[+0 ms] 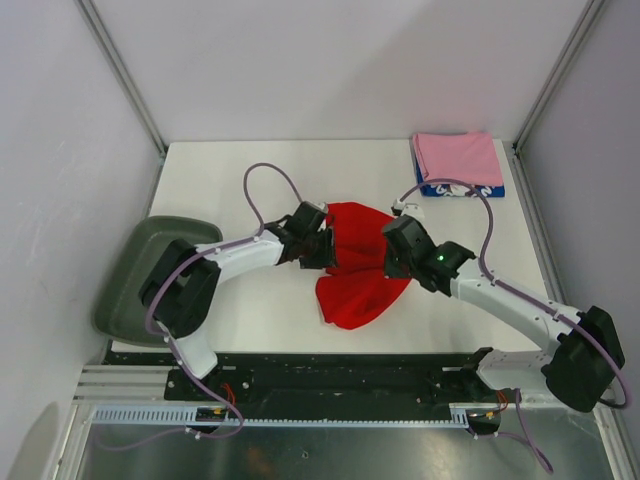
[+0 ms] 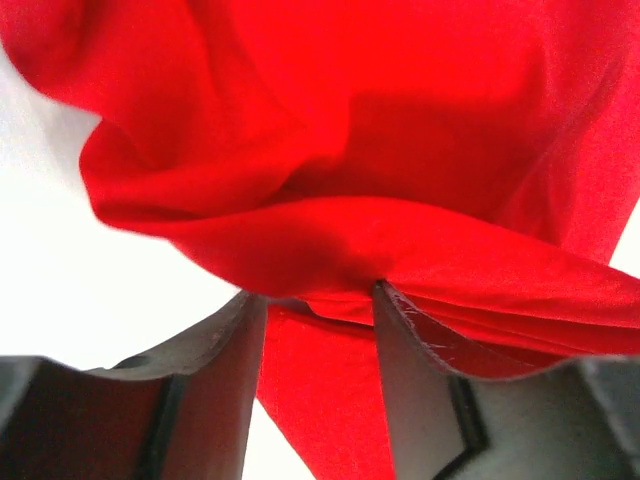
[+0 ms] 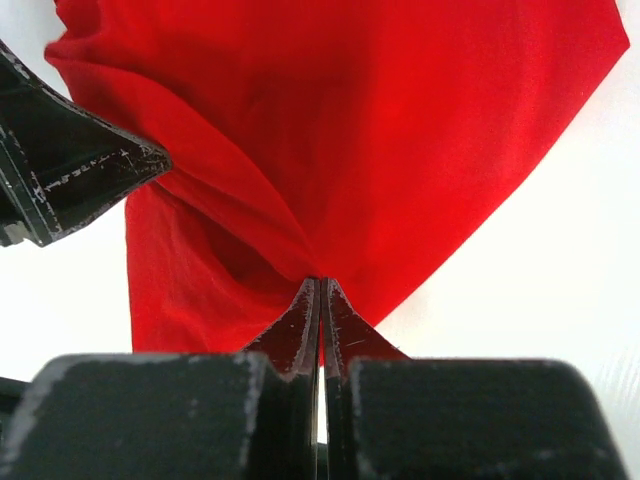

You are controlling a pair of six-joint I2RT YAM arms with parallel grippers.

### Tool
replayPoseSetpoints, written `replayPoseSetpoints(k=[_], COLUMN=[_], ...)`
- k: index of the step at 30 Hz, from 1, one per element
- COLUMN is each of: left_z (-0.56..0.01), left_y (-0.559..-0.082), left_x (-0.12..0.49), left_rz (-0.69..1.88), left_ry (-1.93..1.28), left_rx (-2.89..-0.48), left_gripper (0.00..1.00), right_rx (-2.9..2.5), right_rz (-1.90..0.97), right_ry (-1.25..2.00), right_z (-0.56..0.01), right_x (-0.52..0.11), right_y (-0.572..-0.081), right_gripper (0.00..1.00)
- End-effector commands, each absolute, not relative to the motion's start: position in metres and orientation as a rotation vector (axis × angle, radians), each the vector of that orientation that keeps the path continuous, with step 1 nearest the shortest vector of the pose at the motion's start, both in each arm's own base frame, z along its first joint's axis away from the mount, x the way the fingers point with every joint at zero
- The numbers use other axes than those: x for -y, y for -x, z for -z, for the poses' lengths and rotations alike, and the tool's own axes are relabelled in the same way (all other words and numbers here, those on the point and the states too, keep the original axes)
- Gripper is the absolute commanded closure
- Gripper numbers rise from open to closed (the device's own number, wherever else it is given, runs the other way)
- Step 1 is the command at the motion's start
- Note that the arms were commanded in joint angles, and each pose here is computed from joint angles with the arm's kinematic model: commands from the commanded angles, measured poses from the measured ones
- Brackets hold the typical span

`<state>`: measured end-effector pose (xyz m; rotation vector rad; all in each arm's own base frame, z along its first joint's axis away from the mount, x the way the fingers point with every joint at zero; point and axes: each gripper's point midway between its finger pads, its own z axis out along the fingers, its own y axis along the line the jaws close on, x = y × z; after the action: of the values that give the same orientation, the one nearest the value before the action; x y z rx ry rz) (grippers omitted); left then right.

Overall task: Fold and stack the t-shirts
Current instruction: Flatten out the tshirt

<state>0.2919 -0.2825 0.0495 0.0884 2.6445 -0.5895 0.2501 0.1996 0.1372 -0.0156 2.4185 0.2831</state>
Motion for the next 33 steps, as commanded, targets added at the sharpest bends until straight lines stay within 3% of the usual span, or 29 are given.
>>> replayPoseSetpoints(k=[1,5,7,13,20,26,33], left_z=[-0.074,-0.109,-0.135,-0.244,-0.357,-0.386,-0.388], left_y=[-0.319,-0.340,-0.351,-0.359,-0.345,-0.346,-0.348], left_x=[0.298,0.297,0.291,0.270,0.250,0.211,0.180], left_rz=[0.600,0.580,0.560,0.559,0.607,0.500,0.483], left_ry=[-0.048,-0.021,-0.003,-0.007,-0.028,0.052,0.124], left_rx=[-2.552,-2.441,-2.369,-2.106,-1.860,-1.798,-1.792], left_gripper=[0.59,0.91,0.98,1.00,1.00,1.00,1.00], right_rx=[-2.349,-2.332,-2.314,-2.183,-1.981,-1.872,-1.863], right_rz=[-0.380,-0.443,-0.454,-0.424,-0.476,-0.479,-0.479], right_ry=[0.018,0.008,-0.012,-0.032,0.027,0.065,0.055], right_z=[-0.154,-0.160,-0.167,-0.216,-0.313,-0.382,-0.392], right_x=[-0.207,-0.208,-0.201,-0.167,-0.148,-0.150,-0.147], right_y=[-0.266,-0.278,-0.286,-0.317,-0.362,-0.372,-0.366], right_gripper=[1.00,1.00,1.00,1.00,1.00,1.00,1.00])
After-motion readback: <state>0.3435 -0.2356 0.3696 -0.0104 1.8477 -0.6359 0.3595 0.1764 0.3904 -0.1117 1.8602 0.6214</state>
